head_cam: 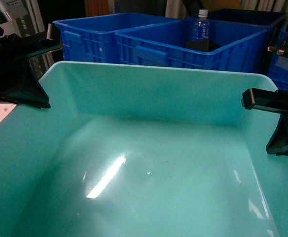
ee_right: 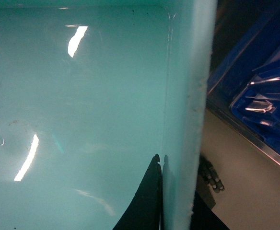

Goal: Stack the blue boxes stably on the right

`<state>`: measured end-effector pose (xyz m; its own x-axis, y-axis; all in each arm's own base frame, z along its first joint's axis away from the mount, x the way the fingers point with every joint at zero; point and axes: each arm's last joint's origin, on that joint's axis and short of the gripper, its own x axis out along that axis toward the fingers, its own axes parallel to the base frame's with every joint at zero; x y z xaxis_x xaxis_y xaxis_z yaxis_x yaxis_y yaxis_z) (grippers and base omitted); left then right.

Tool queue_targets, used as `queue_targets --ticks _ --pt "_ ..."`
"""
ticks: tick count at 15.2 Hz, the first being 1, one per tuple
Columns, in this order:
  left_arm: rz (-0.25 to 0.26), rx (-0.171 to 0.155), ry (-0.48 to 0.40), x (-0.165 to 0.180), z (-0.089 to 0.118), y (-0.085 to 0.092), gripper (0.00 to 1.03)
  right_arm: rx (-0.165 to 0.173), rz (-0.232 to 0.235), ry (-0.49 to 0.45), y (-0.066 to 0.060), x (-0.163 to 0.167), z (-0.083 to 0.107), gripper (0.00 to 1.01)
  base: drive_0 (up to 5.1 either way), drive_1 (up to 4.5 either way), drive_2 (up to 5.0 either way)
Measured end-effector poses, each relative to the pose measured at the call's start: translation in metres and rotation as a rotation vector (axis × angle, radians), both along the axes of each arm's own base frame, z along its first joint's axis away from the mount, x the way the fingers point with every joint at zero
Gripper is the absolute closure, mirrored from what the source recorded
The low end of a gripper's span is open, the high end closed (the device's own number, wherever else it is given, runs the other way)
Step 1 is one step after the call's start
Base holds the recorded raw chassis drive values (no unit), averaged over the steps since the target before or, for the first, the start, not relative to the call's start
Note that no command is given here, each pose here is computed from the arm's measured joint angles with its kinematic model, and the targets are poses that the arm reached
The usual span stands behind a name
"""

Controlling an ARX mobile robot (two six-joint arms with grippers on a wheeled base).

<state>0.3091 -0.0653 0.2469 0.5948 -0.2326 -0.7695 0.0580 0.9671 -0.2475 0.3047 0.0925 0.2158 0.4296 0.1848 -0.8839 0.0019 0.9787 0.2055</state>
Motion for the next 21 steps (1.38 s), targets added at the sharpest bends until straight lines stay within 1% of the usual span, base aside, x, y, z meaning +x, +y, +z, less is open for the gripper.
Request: queue_targets --ticks 2,3,4,6,8,9,10,11,12,21 --pt "0.003 0.000 -0.001 0.0003 0.0001 0.0008 1.01 0.002 0.003 -0.003 0.0010 0.0002 0.0000 0.99 -1.6 -1.60 -1.6" --pt "0.011 0.003 0.002 0.0010 -0.0010 0.0026 1.01 0.006 0.010 -0.004 0.0027 -0.0002 0.0001 0.99 2.9 -5.72 -2.0" --pt "0.003 0.001 0.001 0.0007 -0.0009 0.0009 1.01 0.002 0.005 0.001 0.0012 0.0001 -0.0007 0.99 2.9 -5.72 -2.0" --pt "0.007 0.002 0.003 0.0008 -0.0011 0.0016 1.01 0.002 0.006 0.000 0.0018 0.0001 -0.0006 0.99 2.9 -5.72 -2.0" --pt "0.002 0.000 0.005 0.0006 -0.0013 0.0005 1.01 0.001 0.002 0.007 0.0003 0.0002 -0.0014 0.99 -1.6 -1.63 -1.6" --pt "-0.010 0.000 0.000 0.0001 -0.0009 -0.0033 1.01 -0.009 -0.011 0.005 -0.0025 0.0009 -0.0015 0.99 -1.6 -1.63 -1.6" --pt "-0.010 -0.001 0.003 -0.0001 -0.0012 -0.0031 1.01 -0.009 -0.012 0.003 -0.0027 0.0011 -0.0014 0.99 -1.6 -1.63 -1.6" --pt "0.000 0.000 0.005 0.0007 -0.0016 0.0001 1.01 0.004 0.002 0.003 0.0000 0.0007 -0.0012 0.99 -1.6 -1.63 -1.6" --pt "0.003 0.002 0.004 0.0008 -0.0014 0.0007 1.01 0.003 0.007 0.004 0.0019 0.0003 -0.0016 0.99 -1.6 -1.63 -1.6" --pt "0.009 0.004 0.005 0.0009 -0.0016 0.0020 1.01 0.003 0.008 0.005 0.0034 -0.0002 -0.0018 0.99 -1.7 -1.65 -1.7"
